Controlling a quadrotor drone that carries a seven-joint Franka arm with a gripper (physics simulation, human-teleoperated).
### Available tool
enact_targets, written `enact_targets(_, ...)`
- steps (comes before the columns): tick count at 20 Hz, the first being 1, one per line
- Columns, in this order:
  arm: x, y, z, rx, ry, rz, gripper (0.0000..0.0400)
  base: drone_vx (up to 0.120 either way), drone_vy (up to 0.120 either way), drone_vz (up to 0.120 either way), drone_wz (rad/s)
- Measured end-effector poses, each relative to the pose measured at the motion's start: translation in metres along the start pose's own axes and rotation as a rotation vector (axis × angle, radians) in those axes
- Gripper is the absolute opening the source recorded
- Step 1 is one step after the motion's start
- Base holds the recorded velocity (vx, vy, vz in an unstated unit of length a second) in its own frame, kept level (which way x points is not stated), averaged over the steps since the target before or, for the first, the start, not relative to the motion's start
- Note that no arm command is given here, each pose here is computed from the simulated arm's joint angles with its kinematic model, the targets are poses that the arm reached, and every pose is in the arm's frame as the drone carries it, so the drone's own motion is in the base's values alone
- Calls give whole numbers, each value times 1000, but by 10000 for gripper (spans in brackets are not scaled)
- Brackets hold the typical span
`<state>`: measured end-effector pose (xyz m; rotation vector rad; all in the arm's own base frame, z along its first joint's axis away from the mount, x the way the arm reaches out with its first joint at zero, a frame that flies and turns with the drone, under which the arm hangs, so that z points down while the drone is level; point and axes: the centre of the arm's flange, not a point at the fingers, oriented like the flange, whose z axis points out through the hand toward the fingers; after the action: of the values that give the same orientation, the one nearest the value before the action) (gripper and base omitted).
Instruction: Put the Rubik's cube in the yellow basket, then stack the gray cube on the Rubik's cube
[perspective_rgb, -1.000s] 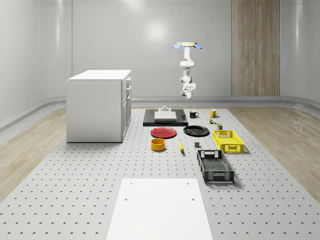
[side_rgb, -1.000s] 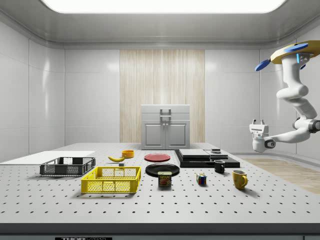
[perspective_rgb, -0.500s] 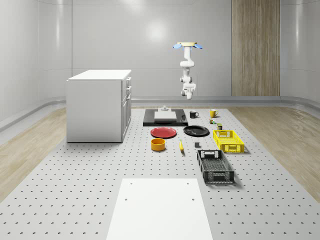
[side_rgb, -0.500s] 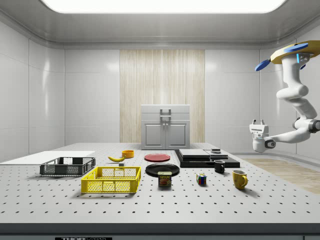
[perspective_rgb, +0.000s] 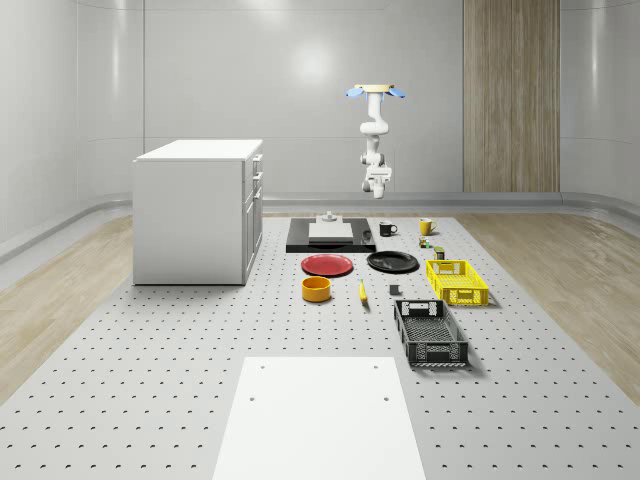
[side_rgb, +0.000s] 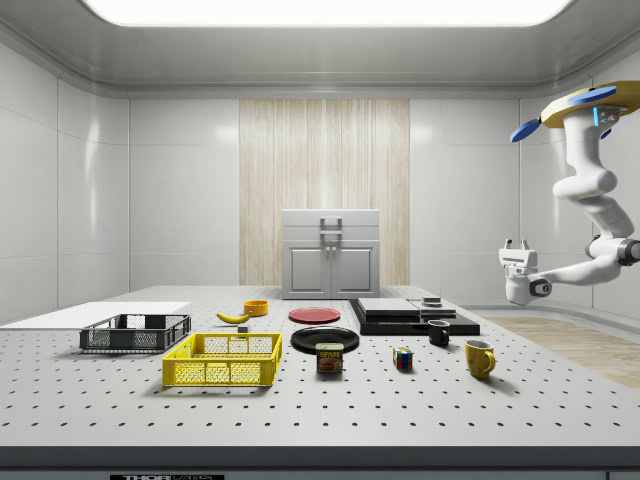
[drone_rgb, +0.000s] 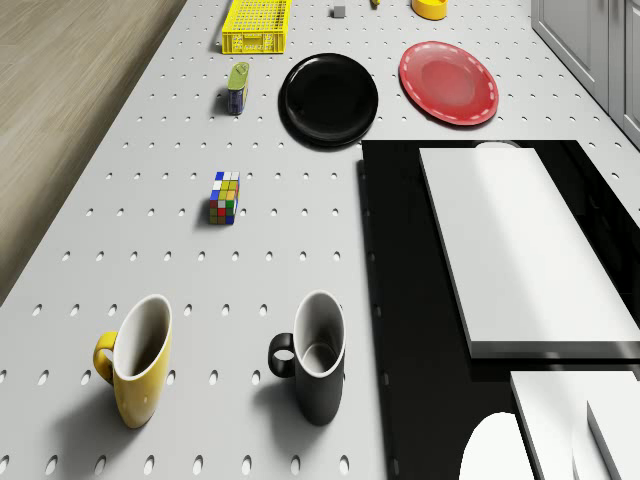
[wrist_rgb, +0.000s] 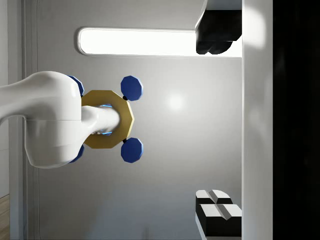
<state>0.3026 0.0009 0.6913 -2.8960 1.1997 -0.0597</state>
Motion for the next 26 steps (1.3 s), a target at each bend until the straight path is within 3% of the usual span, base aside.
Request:
enact_targets(10,-3,-2,0,-22,33,0,400,0,0,0,0)
enact_targets(17,-11,-9,1,-94,112,-2,400,0,0,0,0)
enact_targets(22,-25,-23,6,-234,257,-5,400,0,0,0,0)
enact_targets(26,-45,-42,22,-464,488,-9,400,0,0,0,0)
